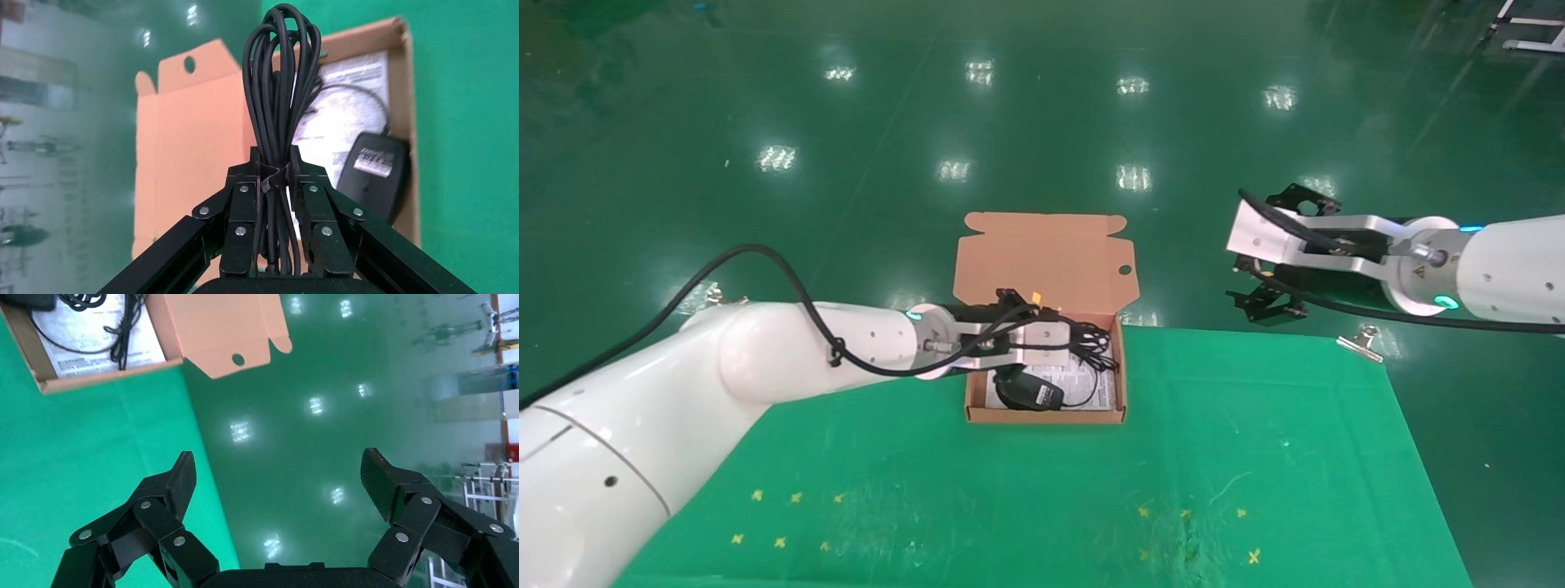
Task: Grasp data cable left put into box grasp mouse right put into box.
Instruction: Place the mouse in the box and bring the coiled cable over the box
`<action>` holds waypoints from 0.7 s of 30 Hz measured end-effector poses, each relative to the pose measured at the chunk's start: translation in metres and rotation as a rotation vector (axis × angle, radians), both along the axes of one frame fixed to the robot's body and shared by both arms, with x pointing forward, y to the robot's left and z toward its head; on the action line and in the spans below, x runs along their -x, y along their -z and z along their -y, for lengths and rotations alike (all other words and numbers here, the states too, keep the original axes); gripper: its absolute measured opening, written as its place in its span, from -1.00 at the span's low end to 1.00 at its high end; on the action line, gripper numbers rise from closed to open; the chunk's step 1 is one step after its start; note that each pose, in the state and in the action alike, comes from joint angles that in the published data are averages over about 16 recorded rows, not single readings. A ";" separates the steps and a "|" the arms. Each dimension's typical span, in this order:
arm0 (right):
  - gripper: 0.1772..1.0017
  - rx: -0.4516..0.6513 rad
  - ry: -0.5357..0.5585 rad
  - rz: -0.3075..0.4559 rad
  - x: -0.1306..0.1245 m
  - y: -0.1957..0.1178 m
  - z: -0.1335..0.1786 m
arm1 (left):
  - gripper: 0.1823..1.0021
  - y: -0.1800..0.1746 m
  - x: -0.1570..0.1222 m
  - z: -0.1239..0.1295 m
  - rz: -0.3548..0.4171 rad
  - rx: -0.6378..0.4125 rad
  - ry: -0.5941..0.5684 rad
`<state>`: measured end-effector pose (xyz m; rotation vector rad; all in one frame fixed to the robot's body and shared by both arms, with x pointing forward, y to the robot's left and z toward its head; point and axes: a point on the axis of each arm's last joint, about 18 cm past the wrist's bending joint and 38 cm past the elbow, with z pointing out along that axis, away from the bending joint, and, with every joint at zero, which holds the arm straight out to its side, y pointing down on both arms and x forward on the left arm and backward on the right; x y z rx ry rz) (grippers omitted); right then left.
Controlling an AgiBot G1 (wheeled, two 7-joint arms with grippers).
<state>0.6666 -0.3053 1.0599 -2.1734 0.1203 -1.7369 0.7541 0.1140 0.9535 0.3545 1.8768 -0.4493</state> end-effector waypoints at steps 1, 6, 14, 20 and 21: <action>0.90 0.001 0.002 0.000 0.001 0.000 0.001 | -0.80 0.001 0.000 0.001 0.000 -0.001 0.004; 0.96 0.006 0.008 -0.001 0.003 -0.001 0.002 | -0.79 0.003 0.001 0.005 -0.001 0.001 0.013; 1.00 0.005 0.008 -0.002 0.003 -0.001 0.002 | -0.71 0.002 0.001 0.003 0.001 0.001 0.012; 1.00 0.010 0.006 0.015 0.003 -0.007 0.001 | -0.54 -0.010 0.002 -0.001 0.021 0.017 0.010; 1.00 0.015 0.006 0.024 0.004 -0.010 0.001 | -0.50 -0.015 0.002 -0.002 0.029 0.024 0.009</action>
